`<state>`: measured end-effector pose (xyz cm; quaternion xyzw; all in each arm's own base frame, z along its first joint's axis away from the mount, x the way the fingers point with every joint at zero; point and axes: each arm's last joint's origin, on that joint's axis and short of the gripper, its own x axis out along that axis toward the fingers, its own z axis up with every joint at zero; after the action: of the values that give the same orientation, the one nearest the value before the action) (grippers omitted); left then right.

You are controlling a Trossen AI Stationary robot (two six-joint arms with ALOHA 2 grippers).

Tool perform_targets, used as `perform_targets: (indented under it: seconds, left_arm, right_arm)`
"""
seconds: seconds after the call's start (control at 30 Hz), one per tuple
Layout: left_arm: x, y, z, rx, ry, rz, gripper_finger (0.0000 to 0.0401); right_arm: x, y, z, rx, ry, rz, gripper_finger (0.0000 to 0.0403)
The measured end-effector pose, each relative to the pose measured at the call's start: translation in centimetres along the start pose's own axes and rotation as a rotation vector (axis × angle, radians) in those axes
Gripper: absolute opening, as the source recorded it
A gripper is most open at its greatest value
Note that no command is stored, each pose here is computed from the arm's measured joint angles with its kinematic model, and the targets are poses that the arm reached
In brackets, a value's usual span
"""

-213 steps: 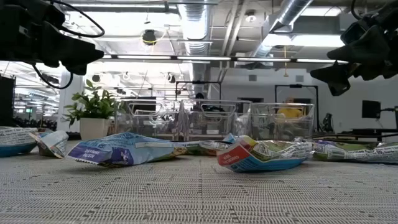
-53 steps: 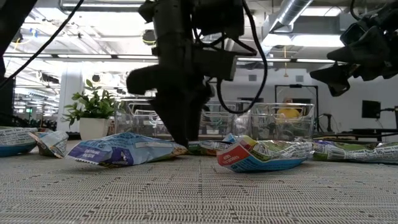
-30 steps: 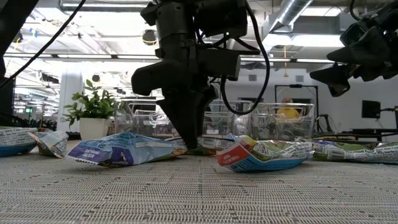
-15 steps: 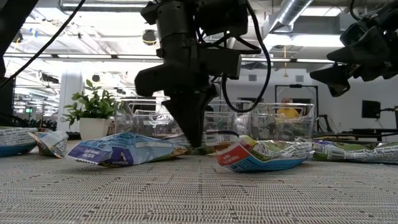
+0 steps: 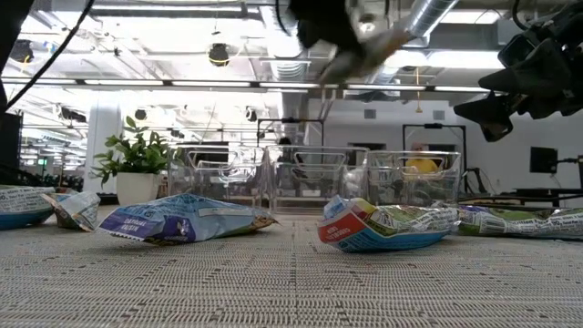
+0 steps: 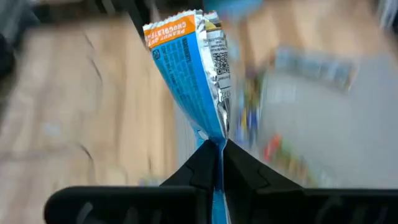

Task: Pick and place Granola Bars by type
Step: Put the yellow granola bar into the middle transparent bin

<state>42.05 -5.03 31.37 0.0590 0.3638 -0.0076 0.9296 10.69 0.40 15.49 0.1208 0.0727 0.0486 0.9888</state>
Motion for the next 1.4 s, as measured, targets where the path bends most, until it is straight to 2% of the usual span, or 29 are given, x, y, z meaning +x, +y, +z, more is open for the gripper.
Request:
perform_targets:
  seconds: [0.17, 0.27, 0.57, 0.77, 0.93, 1.23, 1.4]
  left_arm:
    - [-5.0, 1.0, 4.1, -0.055, -0.243, 0.014, 0.0016]
    - [-7.1, 1.3, 5.8, -0.050, -0.334, 0.037, 0.0016]
    - [-7.6, 1.5, 6.1, -0.041, -0.318, 0.059, 0.0016]
    - [-7.4, 3.0, 5.8, -0.059, -0.296, 0.120, 0.0016]
    - [-7.1, 6.5, 5.2, -0.075, -0.250, 0.205, 0.0016]
    - [-7.7, 15.9, 2.9, -0.200, -0.175, 0.434, 0.0016]
    - [-8.5, 19.4, 1.7, -0.255, -0.159, 0.512, 0.0016]
  right_arm:
    - [0.0, 0.0, 0.0, 0.000, 0.000, 0.000, 0.0255]
    - [0.0, 0.0, 0.0, 0.000, 0.000, 0.000, 0.0255]
    - [0.0, 0.0, 0.0, 0.000, 0.000, 0.000, 0.0255]
    - [0.0, 0.0, 0.0, 0.000, 0.000, 0.000, 0.0255]
    - [0.0, 0.0, 0.0, 0.000, 0.000, 0.000, 0.0255]
    - [0.0, 0.0, 0.0, 0.000, 0.000, 0.000, 0.0255]
    - [0.0, 0.0, 0.0, 0.000, 0.000, 0.000, 0.0255]
